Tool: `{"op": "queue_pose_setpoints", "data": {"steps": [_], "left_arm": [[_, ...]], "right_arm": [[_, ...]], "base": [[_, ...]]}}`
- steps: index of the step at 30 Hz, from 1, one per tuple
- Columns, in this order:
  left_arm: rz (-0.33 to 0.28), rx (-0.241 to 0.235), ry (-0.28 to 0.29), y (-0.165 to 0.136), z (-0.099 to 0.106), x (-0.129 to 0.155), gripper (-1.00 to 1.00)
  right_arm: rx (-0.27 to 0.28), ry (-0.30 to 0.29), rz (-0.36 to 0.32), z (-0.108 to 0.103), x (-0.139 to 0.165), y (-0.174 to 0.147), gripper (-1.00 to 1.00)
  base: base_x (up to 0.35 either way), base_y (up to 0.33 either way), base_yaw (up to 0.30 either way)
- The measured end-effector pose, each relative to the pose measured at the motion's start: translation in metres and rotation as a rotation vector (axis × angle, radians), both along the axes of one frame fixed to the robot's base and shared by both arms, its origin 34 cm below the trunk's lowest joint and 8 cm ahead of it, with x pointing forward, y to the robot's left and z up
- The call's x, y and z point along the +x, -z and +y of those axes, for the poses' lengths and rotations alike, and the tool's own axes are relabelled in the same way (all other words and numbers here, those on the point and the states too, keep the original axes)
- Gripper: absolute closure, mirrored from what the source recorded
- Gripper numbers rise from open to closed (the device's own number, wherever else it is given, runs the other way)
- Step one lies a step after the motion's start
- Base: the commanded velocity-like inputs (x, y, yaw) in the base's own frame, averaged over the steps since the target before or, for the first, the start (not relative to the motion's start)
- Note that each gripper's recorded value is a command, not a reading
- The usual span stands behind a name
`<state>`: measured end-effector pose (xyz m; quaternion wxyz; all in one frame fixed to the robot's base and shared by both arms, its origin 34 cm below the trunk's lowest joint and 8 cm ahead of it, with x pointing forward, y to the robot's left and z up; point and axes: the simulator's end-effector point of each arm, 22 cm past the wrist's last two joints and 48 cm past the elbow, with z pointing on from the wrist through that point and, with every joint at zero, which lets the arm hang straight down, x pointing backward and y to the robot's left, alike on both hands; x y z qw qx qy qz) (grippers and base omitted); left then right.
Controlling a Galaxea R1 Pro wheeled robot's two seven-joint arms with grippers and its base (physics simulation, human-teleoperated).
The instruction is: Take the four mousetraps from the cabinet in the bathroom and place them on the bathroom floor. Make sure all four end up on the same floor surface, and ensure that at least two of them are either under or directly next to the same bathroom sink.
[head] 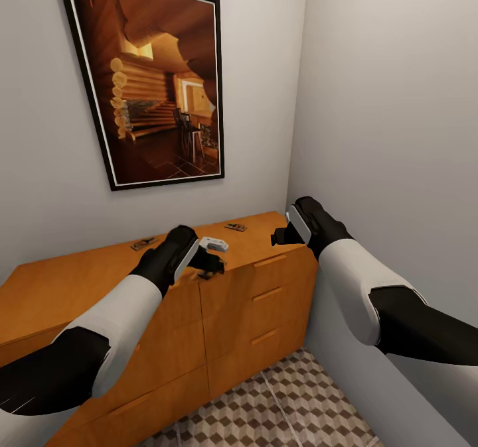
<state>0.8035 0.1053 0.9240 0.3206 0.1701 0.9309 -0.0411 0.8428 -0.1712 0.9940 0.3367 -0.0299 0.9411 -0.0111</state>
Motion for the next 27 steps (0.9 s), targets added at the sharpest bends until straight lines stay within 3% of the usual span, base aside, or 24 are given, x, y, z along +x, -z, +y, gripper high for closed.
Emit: {"op": "queue_pose_setpoints", "data": {"steps": [27], "left_arm": [[-0.026, 0.0, 0.006, -0.0097, -0.0028, 0.0027, -1.0]], "right_arm": [[0.0, 0.0, 0.0, 0.0001, 0.0, 0.0, -1.0]], "base": [[0.051, 0.0, 0.0]]}}
